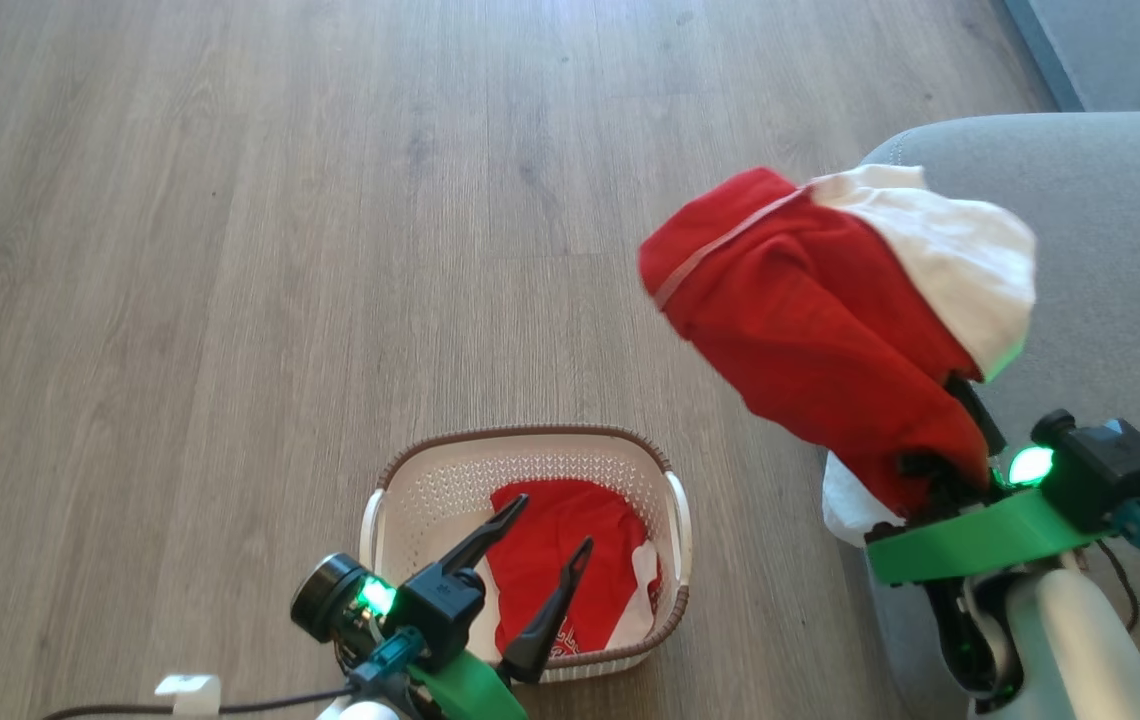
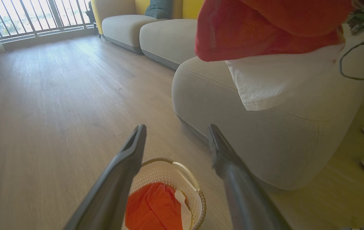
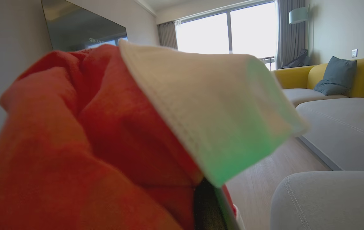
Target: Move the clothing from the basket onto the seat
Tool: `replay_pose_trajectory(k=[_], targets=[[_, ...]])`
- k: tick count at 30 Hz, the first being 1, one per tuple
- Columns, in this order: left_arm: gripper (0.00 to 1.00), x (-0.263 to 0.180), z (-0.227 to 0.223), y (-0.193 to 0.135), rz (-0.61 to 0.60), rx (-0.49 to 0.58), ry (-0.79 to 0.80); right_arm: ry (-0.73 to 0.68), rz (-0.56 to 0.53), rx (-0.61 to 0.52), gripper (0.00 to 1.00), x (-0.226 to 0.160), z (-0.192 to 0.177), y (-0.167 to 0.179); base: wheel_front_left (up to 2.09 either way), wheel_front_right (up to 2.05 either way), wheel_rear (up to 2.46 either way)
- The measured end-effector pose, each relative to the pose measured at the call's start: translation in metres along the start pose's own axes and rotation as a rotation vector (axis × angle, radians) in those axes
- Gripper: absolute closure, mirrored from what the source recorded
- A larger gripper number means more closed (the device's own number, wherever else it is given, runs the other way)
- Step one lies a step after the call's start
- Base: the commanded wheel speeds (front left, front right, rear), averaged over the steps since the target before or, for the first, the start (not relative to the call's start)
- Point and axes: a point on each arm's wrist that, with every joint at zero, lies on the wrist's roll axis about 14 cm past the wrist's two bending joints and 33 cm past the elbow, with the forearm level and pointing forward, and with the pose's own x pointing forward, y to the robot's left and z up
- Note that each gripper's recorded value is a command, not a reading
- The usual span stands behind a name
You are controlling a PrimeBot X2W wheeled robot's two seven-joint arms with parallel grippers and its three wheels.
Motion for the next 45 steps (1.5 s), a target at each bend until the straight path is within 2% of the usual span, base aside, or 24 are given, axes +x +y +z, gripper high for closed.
replay_pose_trajectory(k=[13, 30, 37, 45], targets=[[0.0, 0.0, -0.003, -0.002, -0.001, -0.011, 0.009, 0.123, -0.148, -0.044, 1.0, -0.025, -0.035, -0.043, 0.0, 0.0, 0.0], [0.0, 0.001, -0.01, -0.007, -0.016, -0.021, 0.028, 0.111, -0.192, -0.048, 1.0, -0.031, -0.03, -0.055, 0.0, 0.0, 0.0], [0.0, 0.011, -0.019, -0.018, -0.076, -0.03, 0.052, 0.108, -0.249, -0.082, 1.0, -0.042, -0.024, -0.073, 0.0, 0.0, 0.0], [0.0, 0.03, -0.026, -0.043, -0.199, -0.037, 0.068, 0.093, -0.372, -0.123, 1.0, -0.071, -0.008, -0.105, 0.0, 0.0, 0.0]])
